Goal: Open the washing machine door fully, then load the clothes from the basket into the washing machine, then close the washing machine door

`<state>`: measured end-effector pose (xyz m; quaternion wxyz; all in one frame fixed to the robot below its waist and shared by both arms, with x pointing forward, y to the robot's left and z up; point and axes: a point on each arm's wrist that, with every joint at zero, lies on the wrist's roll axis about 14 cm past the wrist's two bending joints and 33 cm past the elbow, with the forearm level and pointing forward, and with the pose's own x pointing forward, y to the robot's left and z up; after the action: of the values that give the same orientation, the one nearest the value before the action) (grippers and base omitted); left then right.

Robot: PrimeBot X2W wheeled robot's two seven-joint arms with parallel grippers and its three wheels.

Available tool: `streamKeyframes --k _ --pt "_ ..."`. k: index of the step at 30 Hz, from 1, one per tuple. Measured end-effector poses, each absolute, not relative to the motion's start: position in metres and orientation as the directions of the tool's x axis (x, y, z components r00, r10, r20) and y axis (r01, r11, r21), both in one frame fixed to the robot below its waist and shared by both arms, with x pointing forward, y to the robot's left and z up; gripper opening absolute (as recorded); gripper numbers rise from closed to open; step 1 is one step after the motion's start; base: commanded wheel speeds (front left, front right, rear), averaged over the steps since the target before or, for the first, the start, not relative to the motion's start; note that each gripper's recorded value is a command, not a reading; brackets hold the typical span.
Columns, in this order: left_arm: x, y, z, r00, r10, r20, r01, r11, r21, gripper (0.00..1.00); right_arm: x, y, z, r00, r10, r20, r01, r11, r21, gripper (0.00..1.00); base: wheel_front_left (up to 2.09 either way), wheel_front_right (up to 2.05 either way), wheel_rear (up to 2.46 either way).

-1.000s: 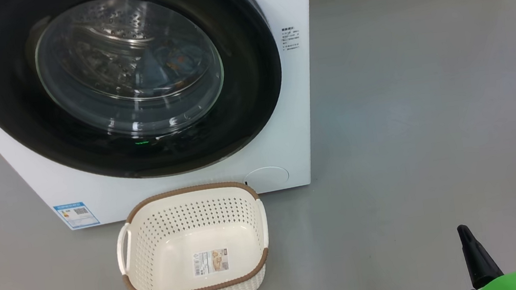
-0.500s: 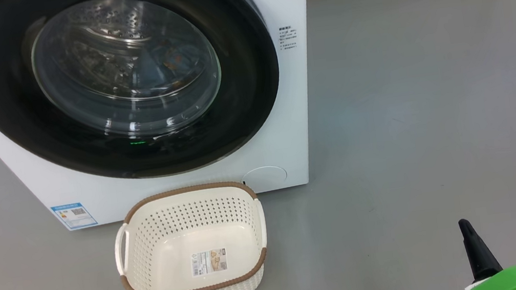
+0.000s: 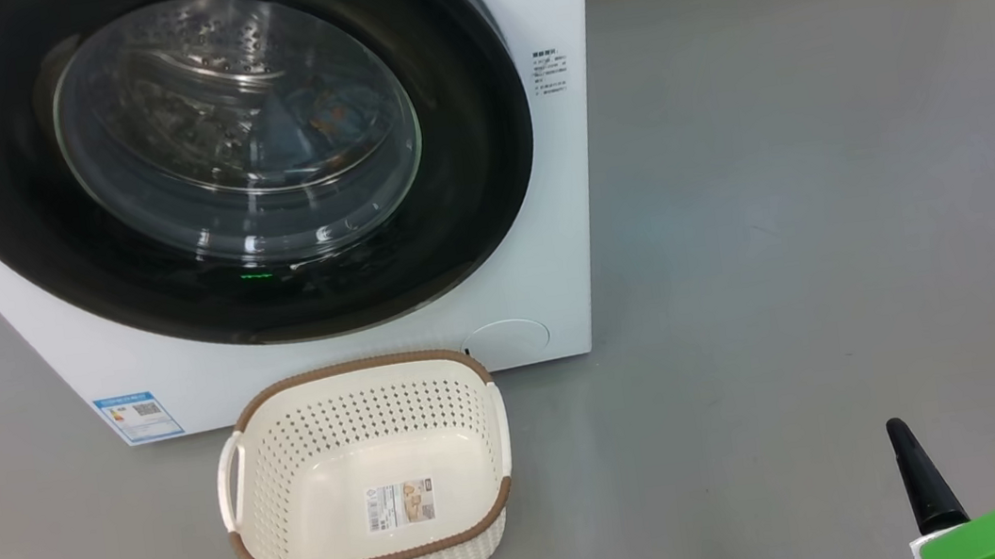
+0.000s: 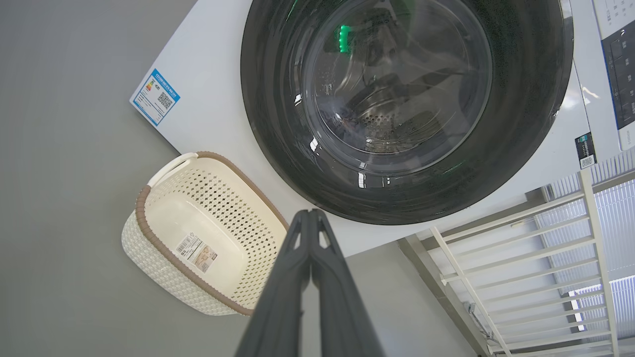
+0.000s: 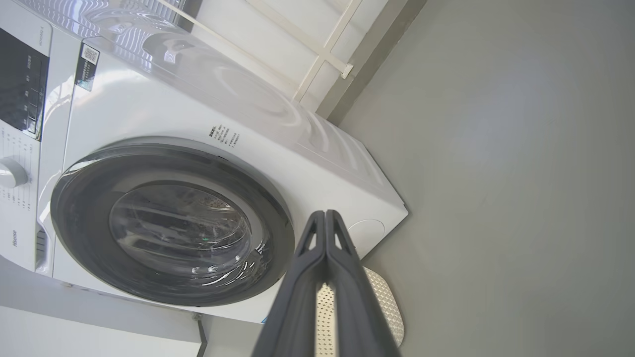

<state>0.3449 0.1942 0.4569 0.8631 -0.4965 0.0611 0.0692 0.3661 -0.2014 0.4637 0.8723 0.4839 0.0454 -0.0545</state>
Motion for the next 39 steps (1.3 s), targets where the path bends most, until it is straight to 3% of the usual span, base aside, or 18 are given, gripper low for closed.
streamKeyframes --k 39 --pt "0.369 0.186 0.473 0.993 -0.013 -0.114 -0.113 0.099 -0.989 0.00 0.371 -0.206 0.473 0.994 -0.036 -0.106 0.109 0.109 0.988 0.00 0.00 0.00 0.00"
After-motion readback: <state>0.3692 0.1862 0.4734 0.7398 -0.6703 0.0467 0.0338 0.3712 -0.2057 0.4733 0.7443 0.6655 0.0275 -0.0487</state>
